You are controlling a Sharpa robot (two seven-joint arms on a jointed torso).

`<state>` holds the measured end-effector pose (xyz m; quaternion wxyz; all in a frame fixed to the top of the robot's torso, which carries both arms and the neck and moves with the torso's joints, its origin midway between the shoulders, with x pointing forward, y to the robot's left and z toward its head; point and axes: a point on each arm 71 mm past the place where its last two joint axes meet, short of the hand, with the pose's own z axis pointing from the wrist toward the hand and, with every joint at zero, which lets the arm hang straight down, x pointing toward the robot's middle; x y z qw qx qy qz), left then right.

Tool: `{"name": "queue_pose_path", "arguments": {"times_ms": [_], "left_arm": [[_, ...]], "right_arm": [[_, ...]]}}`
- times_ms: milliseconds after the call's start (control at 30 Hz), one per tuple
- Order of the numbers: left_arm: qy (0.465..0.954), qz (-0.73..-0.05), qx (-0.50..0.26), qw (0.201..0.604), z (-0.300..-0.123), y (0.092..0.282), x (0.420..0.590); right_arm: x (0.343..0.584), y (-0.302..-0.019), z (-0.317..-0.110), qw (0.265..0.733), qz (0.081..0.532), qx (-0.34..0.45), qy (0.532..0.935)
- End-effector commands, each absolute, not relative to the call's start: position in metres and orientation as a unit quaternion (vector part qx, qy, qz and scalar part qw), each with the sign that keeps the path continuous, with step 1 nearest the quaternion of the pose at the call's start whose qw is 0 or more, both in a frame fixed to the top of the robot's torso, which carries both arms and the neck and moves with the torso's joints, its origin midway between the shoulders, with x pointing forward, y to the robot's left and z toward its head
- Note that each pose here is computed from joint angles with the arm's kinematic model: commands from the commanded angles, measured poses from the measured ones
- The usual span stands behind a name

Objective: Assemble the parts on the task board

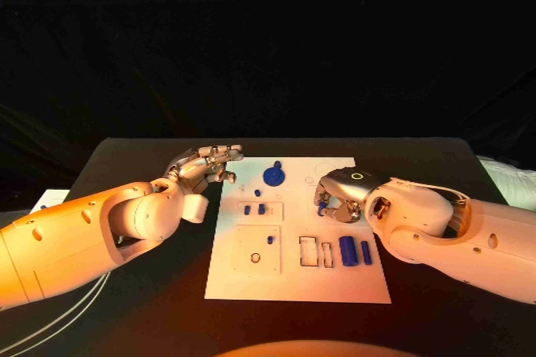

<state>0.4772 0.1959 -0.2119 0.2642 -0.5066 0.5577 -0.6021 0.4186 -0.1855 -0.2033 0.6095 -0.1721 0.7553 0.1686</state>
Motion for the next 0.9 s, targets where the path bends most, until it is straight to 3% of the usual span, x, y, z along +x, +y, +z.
{"name": "queue_pose_path", "arguments": {"times_ms": [33, 233, 500, 900], "left_arm": [[0.558, -0.610, -0.500, 0.258, -0.211, 0.194, 0.477], [0.557, -0.610, -0.500, 0.258, -0.211, 0.194, 0.477], [0.558, -0.611, -0.500, 0.257, -0.211, 0.192, 0.476], [0.558, -0.613, -0.498, 0.255, -0.212, 0.188, 0.477]], "right_arm": [[0.415, -0.183, -0.189, 0.642, 0.197, -0.155, 0.725], [0.405, -0.177, -0.176, 0.641, 0.225, -0.145, 0.719], [0.388, -0.140, -0.174, 0.621, 0.277, -0.165, 0.714], [0.369, -0.080, -0.201, 0.574, 0.336, -0.206, 0.718]]}}
